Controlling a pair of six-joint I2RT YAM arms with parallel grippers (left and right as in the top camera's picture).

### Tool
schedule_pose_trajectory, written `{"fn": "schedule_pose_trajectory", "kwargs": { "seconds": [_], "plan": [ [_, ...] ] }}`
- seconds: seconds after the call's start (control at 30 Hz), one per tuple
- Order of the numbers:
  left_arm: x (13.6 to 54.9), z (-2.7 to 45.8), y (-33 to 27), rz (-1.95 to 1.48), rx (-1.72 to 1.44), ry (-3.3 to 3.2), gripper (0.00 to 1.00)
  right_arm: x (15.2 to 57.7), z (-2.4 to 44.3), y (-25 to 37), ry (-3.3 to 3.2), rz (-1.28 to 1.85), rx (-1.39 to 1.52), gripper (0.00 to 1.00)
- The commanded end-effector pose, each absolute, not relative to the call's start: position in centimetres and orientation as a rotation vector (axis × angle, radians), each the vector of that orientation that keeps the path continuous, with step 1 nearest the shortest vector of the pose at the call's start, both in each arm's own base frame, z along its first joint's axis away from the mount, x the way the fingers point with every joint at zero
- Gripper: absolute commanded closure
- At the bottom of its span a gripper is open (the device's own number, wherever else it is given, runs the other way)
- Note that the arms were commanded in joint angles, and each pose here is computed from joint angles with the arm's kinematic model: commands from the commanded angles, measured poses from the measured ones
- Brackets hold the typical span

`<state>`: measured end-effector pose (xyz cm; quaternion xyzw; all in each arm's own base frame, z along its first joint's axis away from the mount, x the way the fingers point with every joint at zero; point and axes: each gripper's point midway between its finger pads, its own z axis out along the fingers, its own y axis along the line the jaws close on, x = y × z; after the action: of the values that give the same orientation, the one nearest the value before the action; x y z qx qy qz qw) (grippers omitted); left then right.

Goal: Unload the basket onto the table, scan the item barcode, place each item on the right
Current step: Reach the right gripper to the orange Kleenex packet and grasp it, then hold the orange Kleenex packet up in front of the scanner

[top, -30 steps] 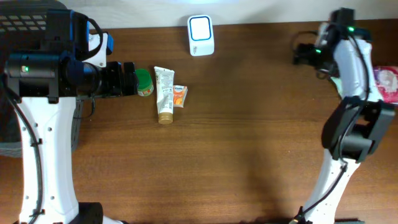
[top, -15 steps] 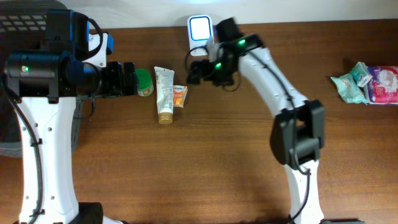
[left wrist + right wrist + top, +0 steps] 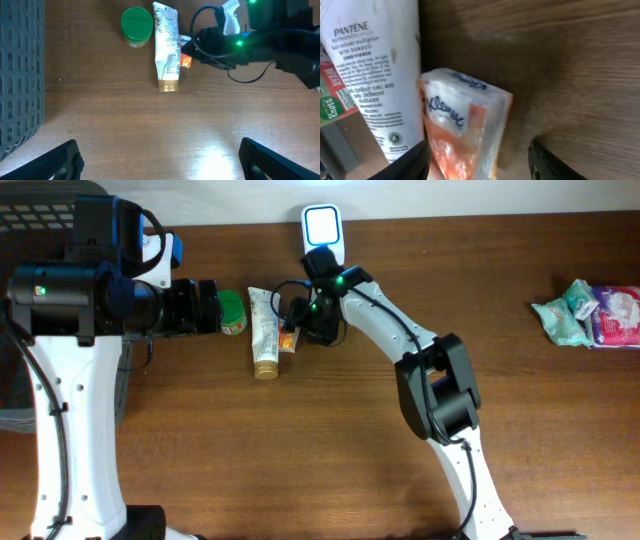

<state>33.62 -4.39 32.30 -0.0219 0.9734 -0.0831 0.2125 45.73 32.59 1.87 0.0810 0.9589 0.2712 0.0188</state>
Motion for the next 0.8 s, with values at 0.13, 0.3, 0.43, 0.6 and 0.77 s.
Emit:
{"fn": "schedule_pose_trajectory", "kwargs": {
  "seconds": [0.13, 0.3, 0.43, 0.6, 0.77],
  "plan": [
    [33.2, 32.9, -4.4, -0.247, -0.073, 2.685, 0.01, 45.0, -0.6, 32.1, 3.032, 0.78, 0.28, 0.93],
    [33.2, 32.9, -4.4, -0.247, -0.073, 2.685, 0.01, 45.0, 1.2, 30.3, 3.023, 1.094, 0.046, 0.96],
    [33.2, 32.9, -4.4, -0.247, -0.073, 2.685, 0.01, 45.3, 8.3, 28.9, 2.666, 1.841, -0.219, 0.96],
    [33.2, 32.9, -4.4, -0.247, -0.073, 2.685, 0.01, 48.4, 12.1, 22.8, 2.36, 2.068, -0.185, 0.96],
    [33.2, 32.9, -4.4, -0.247, -0.073, 2.685, 0.01, 51.1, 14.8, 18.7, 2.103, 2.074, -0.305, 0.96]
  ]
}}
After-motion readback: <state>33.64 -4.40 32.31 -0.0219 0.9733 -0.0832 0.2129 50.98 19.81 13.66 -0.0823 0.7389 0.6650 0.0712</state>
